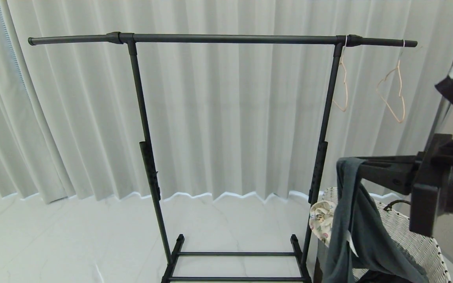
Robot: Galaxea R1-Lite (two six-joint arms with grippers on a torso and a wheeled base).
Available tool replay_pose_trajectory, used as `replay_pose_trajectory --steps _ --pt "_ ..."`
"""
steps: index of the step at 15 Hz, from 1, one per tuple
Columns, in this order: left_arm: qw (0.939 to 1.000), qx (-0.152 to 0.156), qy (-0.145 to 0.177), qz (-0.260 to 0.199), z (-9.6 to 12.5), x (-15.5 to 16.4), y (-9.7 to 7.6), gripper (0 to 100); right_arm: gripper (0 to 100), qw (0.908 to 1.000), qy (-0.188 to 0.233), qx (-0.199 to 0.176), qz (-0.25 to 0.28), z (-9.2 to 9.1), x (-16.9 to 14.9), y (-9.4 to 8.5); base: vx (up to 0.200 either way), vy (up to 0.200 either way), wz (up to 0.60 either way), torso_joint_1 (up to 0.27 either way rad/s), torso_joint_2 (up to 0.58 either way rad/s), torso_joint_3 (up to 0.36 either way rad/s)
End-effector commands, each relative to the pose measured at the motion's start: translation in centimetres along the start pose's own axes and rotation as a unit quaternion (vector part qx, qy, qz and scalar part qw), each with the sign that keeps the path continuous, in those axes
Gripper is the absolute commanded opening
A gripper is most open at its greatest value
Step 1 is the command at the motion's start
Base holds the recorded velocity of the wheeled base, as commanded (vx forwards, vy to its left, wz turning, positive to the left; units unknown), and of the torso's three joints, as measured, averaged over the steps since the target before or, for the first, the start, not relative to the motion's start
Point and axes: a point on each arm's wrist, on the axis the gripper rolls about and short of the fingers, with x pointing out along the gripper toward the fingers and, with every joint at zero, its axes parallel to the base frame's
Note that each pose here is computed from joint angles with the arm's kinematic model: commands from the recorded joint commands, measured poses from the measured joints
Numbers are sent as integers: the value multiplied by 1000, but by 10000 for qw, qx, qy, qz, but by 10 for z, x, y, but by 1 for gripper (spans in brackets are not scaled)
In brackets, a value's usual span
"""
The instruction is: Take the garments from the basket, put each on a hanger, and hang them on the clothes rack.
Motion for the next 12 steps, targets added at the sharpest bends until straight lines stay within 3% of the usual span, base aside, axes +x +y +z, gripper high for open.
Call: replay_pose_trajectory --steps 1,2,4,6,8,10,12 --pt "9965 -586 -535 -243 55 -1 5 100 0 9999 -62 85 58 16 20 6 0 0 0 0 0 0" --pt "9943 -768 -692 -275 97 6 8 100 0 9997 -107 192 98 20 24 8 0 0 0 0 0 0" --pt "9936 -712 -763 -432 154 27 11 100 0 9981 -317 443 295 29 30 18 0 0 0 0 0 0" --pt "9895 -499 -736 -1137 187 48 10 100 0 9960 -589 534 410 33 45 26 0 0 0 0 0 0" --pt "9857 -458 -729 -1447 209 66 9 100 0 9948 -723 552 458 39 55 31 0 0 0 0 0 0" --pt "9770 -460 -684 -1965 240 100 4 100 0 9935 -856 575 485 51 64 34 0 0 0 0 0 0" --pt "9663 -486 -546 -2470 251 124 -9 100 0 9932 -895 568 479 56 71 36 0 0 0 0 0 0"
